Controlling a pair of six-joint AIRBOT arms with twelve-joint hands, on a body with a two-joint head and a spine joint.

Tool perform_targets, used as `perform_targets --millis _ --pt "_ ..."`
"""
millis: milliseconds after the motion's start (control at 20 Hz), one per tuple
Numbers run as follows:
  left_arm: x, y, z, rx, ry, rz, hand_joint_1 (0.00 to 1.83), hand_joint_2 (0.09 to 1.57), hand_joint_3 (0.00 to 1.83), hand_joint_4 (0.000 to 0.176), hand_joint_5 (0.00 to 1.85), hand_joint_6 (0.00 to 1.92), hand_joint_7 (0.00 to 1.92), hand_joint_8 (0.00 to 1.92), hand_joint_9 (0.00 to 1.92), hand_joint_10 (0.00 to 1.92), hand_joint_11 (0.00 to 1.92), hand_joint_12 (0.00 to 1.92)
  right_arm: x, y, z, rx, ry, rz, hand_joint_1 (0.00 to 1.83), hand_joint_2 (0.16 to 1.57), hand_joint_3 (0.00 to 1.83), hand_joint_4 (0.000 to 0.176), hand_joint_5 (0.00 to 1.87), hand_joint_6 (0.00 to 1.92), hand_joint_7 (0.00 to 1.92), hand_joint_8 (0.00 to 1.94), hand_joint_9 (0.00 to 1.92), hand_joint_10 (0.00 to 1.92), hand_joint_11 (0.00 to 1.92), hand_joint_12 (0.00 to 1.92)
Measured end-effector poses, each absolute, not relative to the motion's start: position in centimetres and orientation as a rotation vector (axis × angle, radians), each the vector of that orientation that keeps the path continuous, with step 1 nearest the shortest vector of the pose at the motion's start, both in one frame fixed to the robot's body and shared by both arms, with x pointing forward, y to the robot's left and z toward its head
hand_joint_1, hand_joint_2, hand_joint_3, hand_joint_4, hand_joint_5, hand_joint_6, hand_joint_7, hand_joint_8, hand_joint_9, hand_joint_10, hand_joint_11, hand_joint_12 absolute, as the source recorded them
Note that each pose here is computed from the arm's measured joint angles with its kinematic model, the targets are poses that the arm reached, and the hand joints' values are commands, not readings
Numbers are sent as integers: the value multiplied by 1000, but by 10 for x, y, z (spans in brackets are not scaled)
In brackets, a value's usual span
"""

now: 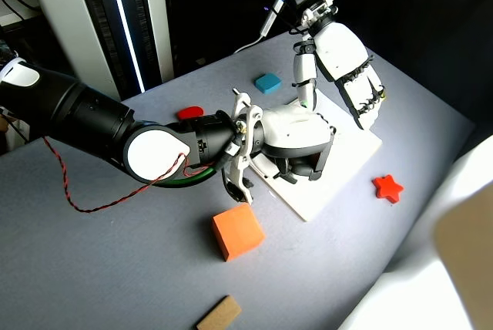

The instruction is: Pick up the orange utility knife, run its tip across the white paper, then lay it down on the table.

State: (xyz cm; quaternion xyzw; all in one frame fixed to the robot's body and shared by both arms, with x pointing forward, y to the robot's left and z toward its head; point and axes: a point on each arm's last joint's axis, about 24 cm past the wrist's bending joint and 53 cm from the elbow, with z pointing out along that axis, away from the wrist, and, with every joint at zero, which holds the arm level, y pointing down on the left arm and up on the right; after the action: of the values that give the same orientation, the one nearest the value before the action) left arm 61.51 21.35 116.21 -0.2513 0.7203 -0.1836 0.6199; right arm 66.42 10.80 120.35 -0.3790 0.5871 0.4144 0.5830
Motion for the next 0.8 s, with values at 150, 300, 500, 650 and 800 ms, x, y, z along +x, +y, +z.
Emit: perform_targets --millis 150,300,500,650,800 --pt "615 213 1162 -577 1656 -422 0 1290 0 0 63 2 157 0 218 4 0 681 680 105 1196 -823 1475 939 1517 1240 62 176 1351 1921 1575 1941 1680 1921 1715 1921" --pt "615 214 1162 -579 1657 -422 0 1294 0 0 80 7 165 3 223 5 0 696 683 107 1188 -826 1515 913 1529 1239 54 176 1314 1921 1553 1941 1671 1921 1705 1921" --pt "615 211 1161 -576 1659 -427 0 1296 1 0 72 2 169 2 225 4 0 707 690 111 1180 -778 1594 868 1533 1238 45 176 1354 1921 1553 1941 1670 1921 1715 1921" --pt "616 213 1161 -578 1656 -422 0 1299 1 0 70 1 168 3 217 1 0 672 697 110 1175 -708 1673 844 1527 1240 41 176 1329 1921 1544 1941 1662 1921 1697 1921" --pt "616 213 1161 -578 1657 -423 0 1299 1 0 76 2 186 4 243 9 0 732 696 110 1173 -689 1700 836 1516 1241 38 176 1339 1921 1548 1941 1666 1921 1708 1921"
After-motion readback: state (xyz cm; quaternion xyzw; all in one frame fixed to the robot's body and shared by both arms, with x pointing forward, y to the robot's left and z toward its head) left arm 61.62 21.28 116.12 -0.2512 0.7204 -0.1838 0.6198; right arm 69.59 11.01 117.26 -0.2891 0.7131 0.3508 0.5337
